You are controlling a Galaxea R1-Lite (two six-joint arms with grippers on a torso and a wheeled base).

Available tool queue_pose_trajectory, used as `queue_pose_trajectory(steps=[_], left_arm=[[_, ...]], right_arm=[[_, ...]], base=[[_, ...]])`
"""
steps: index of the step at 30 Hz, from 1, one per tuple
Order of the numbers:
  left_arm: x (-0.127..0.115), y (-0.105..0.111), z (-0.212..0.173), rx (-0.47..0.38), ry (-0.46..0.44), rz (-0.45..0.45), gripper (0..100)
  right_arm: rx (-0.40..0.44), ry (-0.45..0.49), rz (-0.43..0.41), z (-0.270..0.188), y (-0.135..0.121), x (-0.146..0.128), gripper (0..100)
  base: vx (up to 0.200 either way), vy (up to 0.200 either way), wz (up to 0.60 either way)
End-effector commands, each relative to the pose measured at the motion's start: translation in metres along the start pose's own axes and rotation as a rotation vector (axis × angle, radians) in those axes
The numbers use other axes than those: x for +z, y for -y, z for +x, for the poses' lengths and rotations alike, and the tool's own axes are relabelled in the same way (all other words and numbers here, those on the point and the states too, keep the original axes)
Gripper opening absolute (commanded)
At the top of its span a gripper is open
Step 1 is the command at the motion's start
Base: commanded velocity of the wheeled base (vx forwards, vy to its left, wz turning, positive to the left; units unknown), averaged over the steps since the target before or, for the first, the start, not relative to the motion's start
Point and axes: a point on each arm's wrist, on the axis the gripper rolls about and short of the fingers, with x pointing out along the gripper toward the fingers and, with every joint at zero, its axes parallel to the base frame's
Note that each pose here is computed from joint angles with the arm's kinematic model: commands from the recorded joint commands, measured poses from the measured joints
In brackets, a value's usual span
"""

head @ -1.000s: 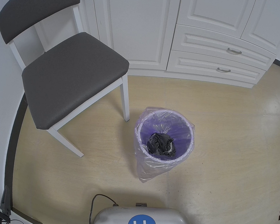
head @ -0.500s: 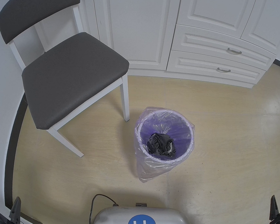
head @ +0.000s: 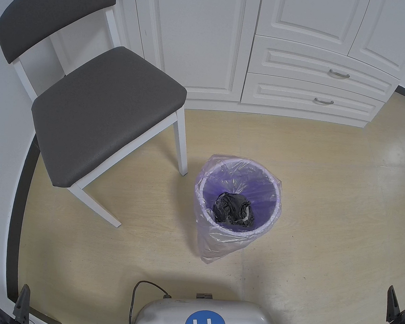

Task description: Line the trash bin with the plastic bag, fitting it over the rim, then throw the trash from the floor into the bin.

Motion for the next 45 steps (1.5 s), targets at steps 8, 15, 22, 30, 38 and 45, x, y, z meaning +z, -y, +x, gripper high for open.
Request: queue_pose_trajectory(steps=[8, 15, 22, 30, 38, 45], left_arm=[[-0.0051, 0.0001, 0.0003, -0.001, -0.005, 0.003, 100], [-0.0049, 0.0001, 0.0003, -0.002, -0.003, 0.006, 100], [-0.0049, 0.0002, 0.0003, -0.005, -0.003, 0.013, 100], [-0.0049, 0.0002, 0.0004, -0.002, -0.005, 0.004, 100], [-0.0049, 0.0002, 0.0003, -0.002, -0.003, 0.012, 100], [-0.0051, 0.0001, 0.0003, -0.001, -0.005, 0.006, 100]], right_arm=[[0.035, -0.023, 0.142, 0.0000, -0.0016, -0.0071, 100], [0.070, -0.039, 0.104, -0.0001, -0.0025, -0.0089, 100], [0.121, -0.055, 0.069, -0.0003, -0.0037, -0.0108, 100], [0.100, -0.057, 0.117, -0.0003, -0.0032, -0.0107, 100], [0.099, -0.057, 0.085, -0.0003, -0.0033, -0.0108, 100], [0.110, -0.057, 0.090, -0.0003, -0.0034, -0.0108, 100]], base=[[0.000, 0.000, 0.00], [0.000, 0.000, 0.00], [0.000, 0.000, 0.00], [0.000, 0.000, 0.00], [0.000, 0.000, 0.00], [0.000, 0.000, 0.00]])
